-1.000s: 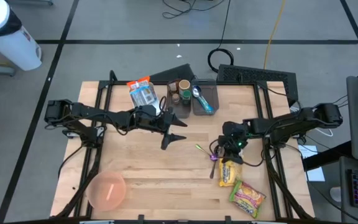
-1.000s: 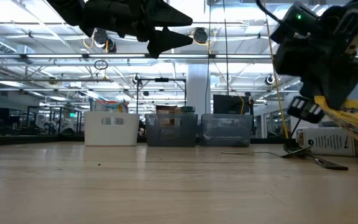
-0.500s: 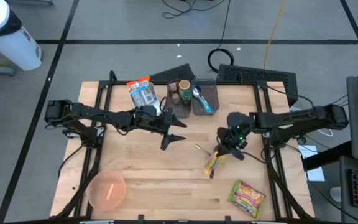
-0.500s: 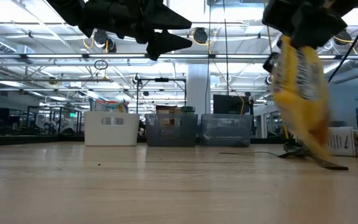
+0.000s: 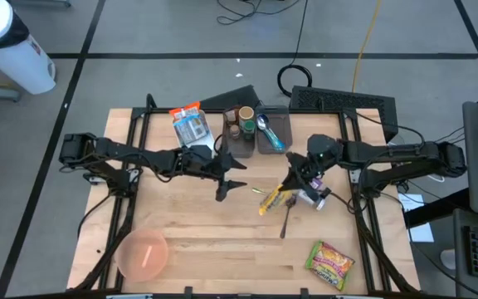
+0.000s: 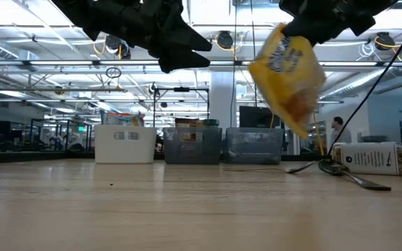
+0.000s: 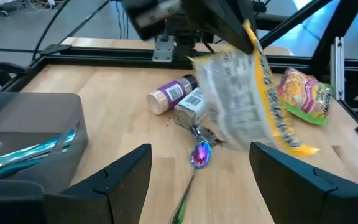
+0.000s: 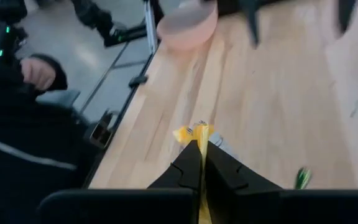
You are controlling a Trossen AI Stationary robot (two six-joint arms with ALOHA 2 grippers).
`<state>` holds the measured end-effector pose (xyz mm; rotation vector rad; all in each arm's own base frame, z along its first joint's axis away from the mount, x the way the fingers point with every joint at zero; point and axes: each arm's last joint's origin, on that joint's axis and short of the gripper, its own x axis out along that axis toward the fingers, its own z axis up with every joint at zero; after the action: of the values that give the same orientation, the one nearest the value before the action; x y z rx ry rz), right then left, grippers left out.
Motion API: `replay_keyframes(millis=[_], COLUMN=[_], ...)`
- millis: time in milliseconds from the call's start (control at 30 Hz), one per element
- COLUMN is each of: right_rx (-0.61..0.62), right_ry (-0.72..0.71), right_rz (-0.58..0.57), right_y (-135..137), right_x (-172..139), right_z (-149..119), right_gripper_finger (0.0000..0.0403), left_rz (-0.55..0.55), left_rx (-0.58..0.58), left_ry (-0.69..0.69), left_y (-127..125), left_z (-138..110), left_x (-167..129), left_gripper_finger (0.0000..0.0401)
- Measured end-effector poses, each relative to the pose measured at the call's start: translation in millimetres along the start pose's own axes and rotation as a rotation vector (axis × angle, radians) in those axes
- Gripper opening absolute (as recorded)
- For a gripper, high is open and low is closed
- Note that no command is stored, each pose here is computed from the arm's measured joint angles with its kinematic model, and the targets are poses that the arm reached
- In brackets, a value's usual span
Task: Pick & Place Food Item
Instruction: Put the yellow noodle pack into the white bin
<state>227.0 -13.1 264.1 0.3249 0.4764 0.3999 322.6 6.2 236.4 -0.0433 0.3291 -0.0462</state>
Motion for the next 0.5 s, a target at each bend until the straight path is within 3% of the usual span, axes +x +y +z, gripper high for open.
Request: replay_keyframes(millis=[267,500], right_rx=[-0.052,-0.052], right_ry=[-0.118,-0.1], right_rz=[-0.025,-0.085], right_y=[-6,-18], right_x=[-5,3], right_z=[13,10], right_gripper_finger=[0.0,0.0], left_rz=[-0.001,0.004], left_rx=[0.024,0.046], left_ry=[-0.01,-0.087], left_y=[0,1], left_z=[1,15], left_x=[0,0], left_gripper_finger=[0.0273,0.0273])
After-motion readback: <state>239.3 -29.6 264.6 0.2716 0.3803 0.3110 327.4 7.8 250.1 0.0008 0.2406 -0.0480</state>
